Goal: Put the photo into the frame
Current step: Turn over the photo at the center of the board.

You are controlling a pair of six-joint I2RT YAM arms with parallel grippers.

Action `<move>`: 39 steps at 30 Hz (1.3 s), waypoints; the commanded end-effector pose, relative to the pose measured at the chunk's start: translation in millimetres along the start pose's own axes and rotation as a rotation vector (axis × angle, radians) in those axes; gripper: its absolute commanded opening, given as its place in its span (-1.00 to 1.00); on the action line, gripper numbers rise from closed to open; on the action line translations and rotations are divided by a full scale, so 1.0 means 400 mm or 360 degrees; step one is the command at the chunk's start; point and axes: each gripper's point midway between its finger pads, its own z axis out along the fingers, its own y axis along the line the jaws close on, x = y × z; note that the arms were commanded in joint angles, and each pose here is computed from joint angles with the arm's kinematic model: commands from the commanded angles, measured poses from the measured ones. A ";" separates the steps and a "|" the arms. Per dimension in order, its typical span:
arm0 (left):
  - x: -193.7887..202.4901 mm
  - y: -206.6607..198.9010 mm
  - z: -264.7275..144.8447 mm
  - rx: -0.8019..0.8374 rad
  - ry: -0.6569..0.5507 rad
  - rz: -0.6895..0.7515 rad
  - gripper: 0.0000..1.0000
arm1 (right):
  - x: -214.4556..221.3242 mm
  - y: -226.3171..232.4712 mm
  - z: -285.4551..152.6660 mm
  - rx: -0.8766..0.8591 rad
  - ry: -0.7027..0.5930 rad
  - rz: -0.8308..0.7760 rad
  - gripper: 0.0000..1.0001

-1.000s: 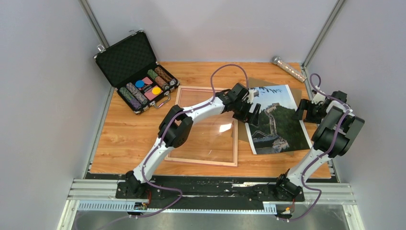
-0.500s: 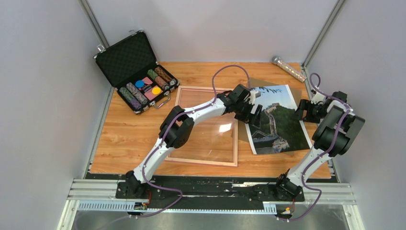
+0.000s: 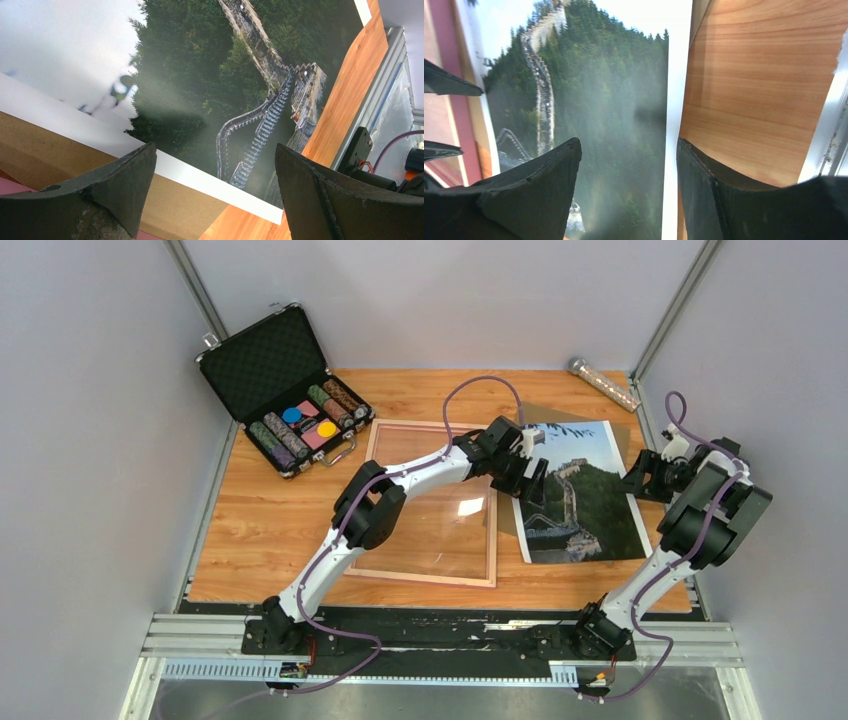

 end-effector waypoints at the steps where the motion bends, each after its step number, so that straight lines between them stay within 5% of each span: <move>1: 0.125 0.044 0.065 -0.0062 0.0190 -0.0065 0.92 | -0.022 0.071 -0.029 -0.0208 -0.0040 0.0036 0.33; 23: 0.126 0.046 0.068 -0.0065 0.0193 -0.0042 0.92 | 0.019 0.094 -0.008 -0.0377 0.0004 0.0067 0.10; 39: 0.069 -0.001 0.029 -0.0044 0.0122 0.0016 0.93 | -0.064 0.179 -0.110 -0.0321 -0.0173 -0.0027 -0.78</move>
